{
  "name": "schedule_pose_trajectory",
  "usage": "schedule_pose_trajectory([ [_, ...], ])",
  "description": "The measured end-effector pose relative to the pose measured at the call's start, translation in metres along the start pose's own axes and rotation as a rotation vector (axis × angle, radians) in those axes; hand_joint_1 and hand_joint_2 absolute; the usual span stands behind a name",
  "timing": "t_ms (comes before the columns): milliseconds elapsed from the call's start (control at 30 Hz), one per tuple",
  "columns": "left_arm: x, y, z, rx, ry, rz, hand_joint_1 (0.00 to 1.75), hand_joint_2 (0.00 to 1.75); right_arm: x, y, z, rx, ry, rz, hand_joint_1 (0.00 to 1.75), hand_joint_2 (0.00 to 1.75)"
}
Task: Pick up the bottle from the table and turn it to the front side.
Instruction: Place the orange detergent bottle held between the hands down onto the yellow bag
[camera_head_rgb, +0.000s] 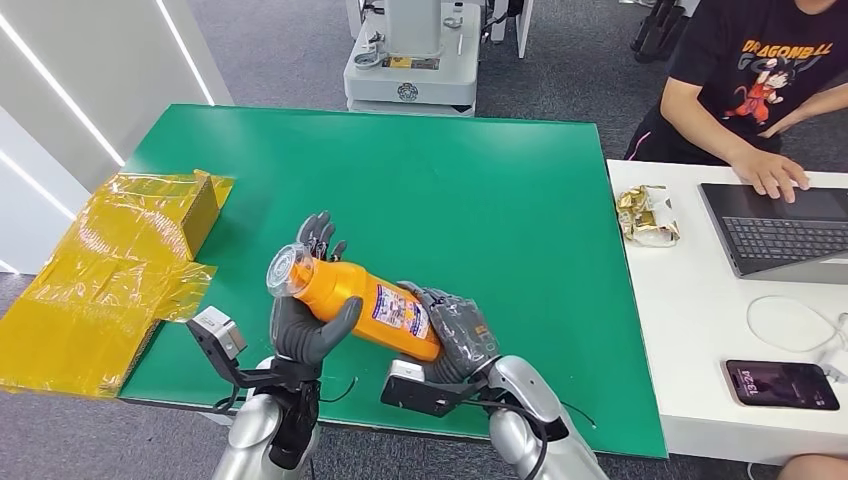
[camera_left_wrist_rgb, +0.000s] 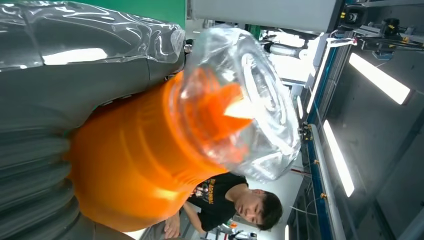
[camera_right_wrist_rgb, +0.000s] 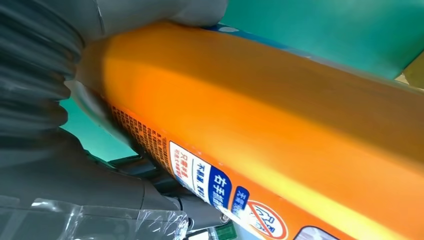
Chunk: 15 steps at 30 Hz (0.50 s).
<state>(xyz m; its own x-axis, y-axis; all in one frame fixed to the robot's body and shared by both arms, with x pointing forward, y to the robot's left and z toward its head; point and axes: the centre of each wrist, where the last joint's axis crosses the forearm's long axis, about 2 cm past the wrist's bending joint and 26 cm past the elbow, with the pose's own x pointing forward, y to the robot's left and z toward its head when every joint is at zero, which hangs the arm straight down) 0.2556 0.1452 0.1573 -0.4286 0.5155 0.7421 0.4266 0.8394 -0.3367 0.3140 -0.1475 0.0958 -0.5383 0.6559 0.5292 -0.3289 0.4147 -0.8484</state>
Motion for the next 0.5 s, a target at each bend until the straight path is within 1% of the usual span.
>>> schedule_pose_trajectory([
  [200, -0.0005, 0.0004, 0.0000, 0.001, -0.002, 0.000, 0.00, 1.75, 0.0004, 0.0031, 0.0015, 0.019, -0.020, -0.004, 1.75, 1.75],
  [233, -0.0009, 0.0005, 0.0001, 0.001, -0.002, 0.000, 0.13, 1.75, 0.0005, 0.0032, 0.0016, 0.016, -0.029, -0.003, 1.75, 1.75],
  [267, -0.0012, 0.0005, 0.0001, 0.001, -0.003, 0.000, 0.51, 1.75, 0.0005, 0.0033, 0.0018, 0.011, -0.038, -0.002, 1.75, 1.75],
  [333, -0.0017, 0.0006, -0.0004, -0.001, -0.003, 0.001, 1.38, 1.75, 0.0005, 0.0032, 0.0019, -0.001, -0.056, -0.001, 1.75, 1.75],
  [367, -0.0018, 0.0007, -0.0007, -0.002, -0.004, 0.001, 1.69, 1.75, 0.0004, 0.0031, 0.0019, -0.006, -0.063, -0.001, 1.75, 1.75],
  [400, -0.0019, 0.0007, -0.0011, -0.003, -0.005, 0.001, 1.74, 1.75, 0.0002, 0.0029, 0.0020, -0.009, -0.067, -0.002, 1.75, 1.75],
  [500, -0.0019, 0.0009, -0.0022, -0.005, -0.007, 0.001, 1.75, 1.75, -0.0005, 0.0027, 0.0020, -0.013, -0.069, -0.005, 1.75, 1.75],
])
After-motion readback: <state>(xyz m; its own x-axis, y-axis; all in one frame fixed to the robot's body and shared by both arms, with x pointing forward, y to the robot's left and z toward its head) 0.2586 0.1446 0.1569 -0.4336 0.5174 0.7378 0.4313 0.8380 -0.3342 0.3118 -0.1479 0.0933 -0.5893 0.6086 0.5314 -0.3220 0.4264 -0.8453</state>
